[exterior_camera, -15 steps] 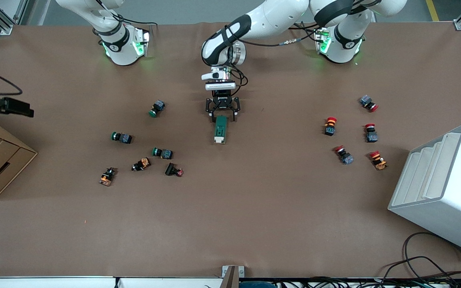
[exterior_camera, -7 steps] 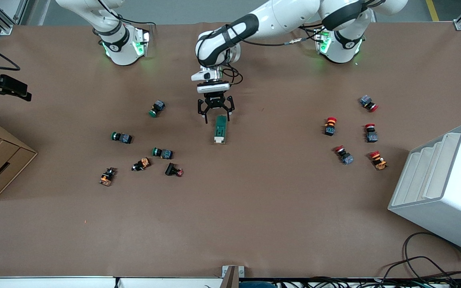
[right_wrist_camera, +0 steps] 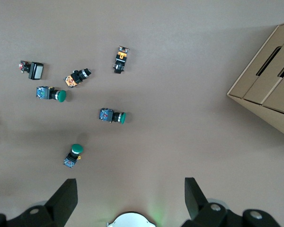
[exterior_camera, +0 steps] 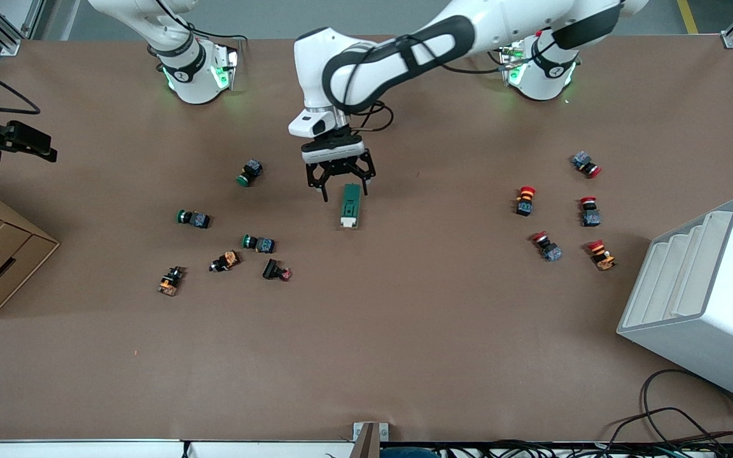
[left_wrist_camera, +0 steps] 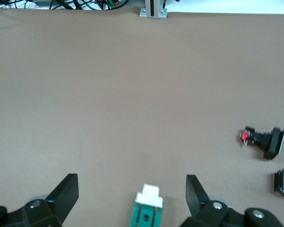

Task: Close load switch with both arms

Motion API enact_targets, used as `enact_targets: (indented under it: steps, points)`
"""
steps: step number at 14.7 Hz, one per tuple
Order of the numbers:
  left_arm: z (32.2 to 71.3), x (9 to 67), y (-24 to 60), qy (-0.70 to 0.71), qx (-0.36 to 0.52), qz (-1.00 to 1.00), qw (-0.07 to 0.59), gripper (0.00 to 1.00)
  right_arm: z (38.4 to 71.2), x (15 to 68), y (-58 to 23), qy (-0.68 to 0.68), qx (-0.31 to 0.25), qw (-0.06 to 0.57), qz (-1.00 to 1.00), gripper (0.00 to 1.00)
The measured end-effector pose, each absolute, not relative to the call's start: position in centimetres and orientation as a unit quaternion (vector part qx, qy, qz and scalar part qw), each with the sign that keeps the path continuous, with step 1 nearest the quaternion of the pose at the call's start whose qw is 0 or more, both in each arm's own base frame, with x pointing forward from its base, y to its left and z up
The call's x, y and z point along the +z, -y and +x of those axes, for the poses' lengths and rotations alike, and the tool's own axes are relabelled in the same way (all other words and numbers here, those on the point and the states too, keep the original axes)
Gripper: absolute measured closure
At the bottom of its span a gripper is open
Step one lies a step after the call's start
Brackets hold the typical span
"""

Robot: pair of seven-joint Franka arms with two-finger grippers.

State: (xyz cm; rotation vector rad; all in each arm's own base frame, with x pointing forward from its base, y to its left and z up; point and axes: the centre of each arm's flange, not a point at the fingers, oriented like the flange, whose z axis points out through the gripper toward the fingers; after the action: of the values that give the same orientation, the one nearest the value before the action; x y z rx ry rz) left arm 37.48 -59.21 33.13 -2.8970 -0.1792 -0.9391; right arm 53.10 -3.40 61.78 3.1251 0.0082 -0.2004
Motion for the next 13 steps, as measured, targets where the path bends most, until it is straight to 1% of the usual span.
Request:
enact_targets:
  steps: [2, 5, 8, 10, 13]
  points:
    - [39.6, 36.1, 57.6, 0.072, -0.291, -0.953, 0.036, 0.0, 51.9, 62.0, 2.9, -0.008, -0.057, 0.004, 0.998, 0.0]
    - [42.3, 40.1, 55.0, 0.093, -0.239, -0.966, 0.015, 0.0, 50.1, 62.9, 2.8, -0.01, -0.044, 0.003, 0.999, 0.0]
    - [45.1, 44.5, 52.6, 0.105, -0.194, -0.975, 0.019, 0.0, 49.6, 63.1, 1.4, -0.021, -0.039, 0.006, 0.999, 0.0]
    - [46.0, 46.2, 52.1, 0.109, -0.176, -0.978, 0.017, 0.0, 49.6, 63.0, 0.9, -0.026, -0.04, 0.007, 0.999, 0.0]
    - [46.3, 47.1, 52.2, 0.118, -0.163, -0.98, 0.006, 0.0, 49.4, 63.4, 0.9, -0.026, -0.036, 0.007, 0.999, 0.0]
